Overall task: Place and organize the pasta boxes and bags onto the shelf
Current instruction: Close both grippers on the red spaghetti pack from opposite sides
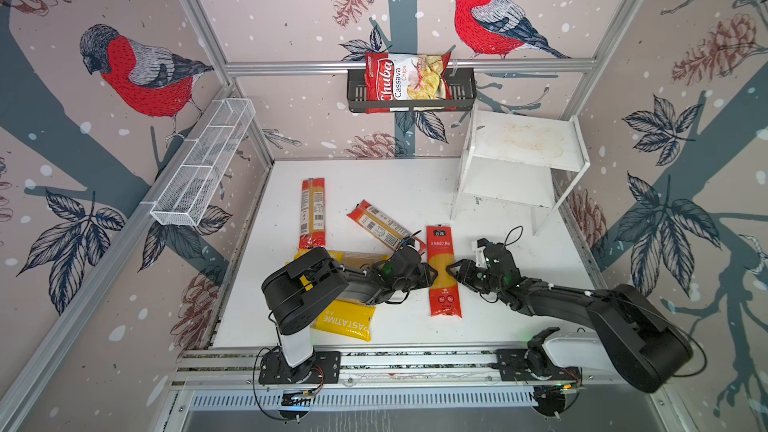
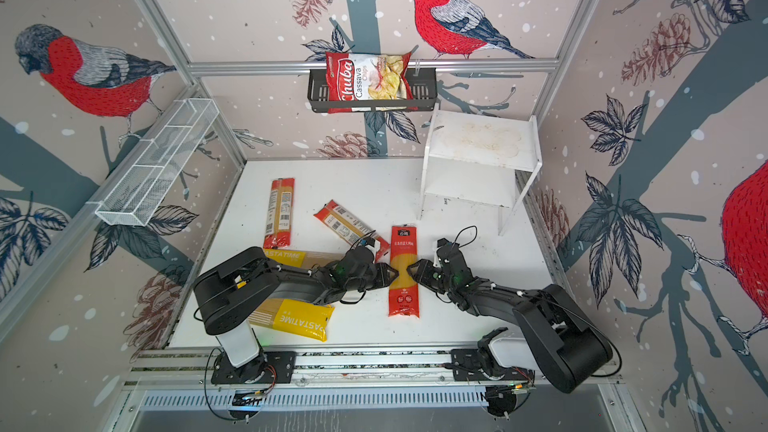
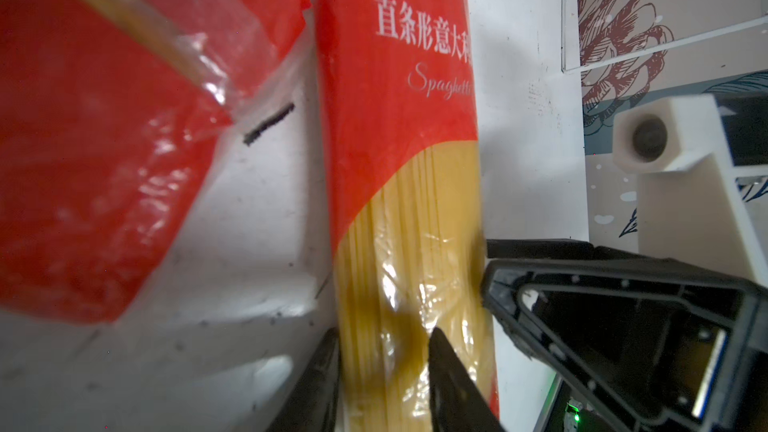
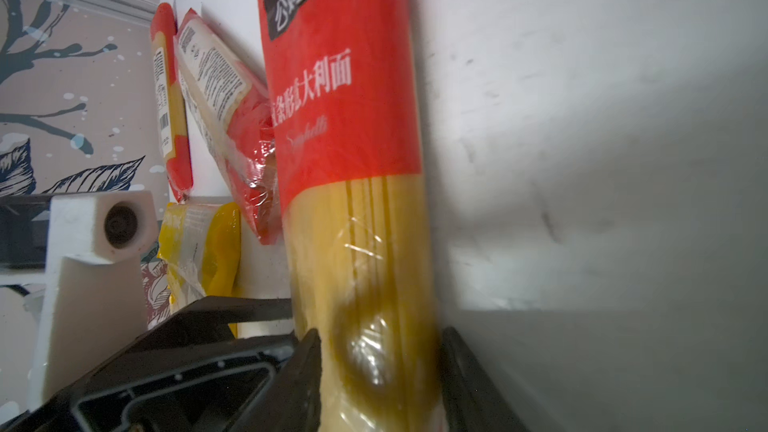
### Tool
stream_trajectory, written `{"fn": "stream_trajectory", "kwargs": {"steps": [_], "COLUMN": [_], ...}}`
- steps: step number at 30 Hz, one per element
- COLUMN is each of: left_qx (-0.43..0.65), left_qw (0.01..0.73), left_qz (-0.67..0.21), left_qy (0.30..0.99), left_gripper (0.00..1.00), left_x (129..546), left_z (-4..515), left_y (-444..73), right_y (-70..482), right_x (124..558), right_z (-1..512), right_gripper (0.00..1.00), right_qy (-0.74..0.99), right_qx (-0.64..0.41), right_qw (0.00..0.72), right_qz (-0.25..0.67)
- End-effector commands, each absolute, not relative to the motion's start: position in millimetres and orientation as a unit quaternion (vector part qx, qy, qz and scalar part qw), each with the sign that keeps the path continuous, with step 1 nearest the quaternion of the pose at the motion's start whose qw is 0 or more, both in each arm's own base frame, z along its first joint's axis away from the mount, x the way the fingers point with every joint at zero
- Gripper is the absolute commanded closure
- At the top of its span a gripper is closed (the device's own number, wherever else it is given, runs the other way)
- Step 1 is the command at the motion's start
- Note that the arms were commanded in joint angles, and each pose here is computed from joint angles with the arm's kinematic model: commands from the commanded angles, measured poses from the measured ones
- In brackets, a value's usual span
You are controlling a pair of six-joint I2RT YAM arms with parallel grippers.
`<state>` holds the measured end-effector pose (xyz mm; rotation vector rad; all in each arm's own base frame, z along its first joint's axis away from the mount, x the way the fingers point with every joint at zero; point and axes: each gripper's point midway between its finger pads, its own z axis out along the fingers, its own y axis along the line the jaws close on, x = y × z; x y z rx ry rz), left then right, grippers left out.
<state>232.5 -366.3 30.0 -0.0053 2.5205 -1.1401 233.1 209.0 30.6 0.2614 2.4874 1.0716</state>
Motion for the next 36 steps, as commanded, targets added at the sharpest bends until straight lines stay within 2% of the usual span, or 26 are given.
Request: {"fn": "stream_trajectory", "kwargs": {"steps": [1,5,13,19,24,30,36], "left_qx": [-0.003,0.000,-0.013,-0.022,-0.024,-0.026,-0.024], "left_qw": [0.183,0.177,0.181,0.190,0.213,0.249,0.295], "left_qz": [-0.421,-0.425,-0.431,-0.436,-0.440,-0.464,-0.507], "left_qy": [0.889,0.888,0.884,0.879,0.872,0.850,0.809], "left_gripper": [0.70,0.76,0.80,0.79,0.78,0.69,0.50], "left_x": [232,229,231,234,239,252,265], "left_z": [31,29,34,48,70,108,157], "left_y": [-370,-370,-361,-346,-333,-317,-302], "right_y": [216,225,229,231,234,240,247], "right_x": [231,232,233,232,230,228,230], "right_z": [31,38,50,61,82,111,155], "right_gripper": [0.53,0.59,0.83,0.91,0.94,0.96,0.98], "right_qy": [0.889,0.881,0.870,0.863,0.851,0.835,0.806], "right_qx": [0.090,0.076,0.063,0.054,0.037,0.010,-0.013], "right_qw": [0.206,0.212,0.224,0.234,0.253,0.279,0.316], "right_qz": [0.398,0.417,0.434,0.445,0.459,0.475,0.501]}}
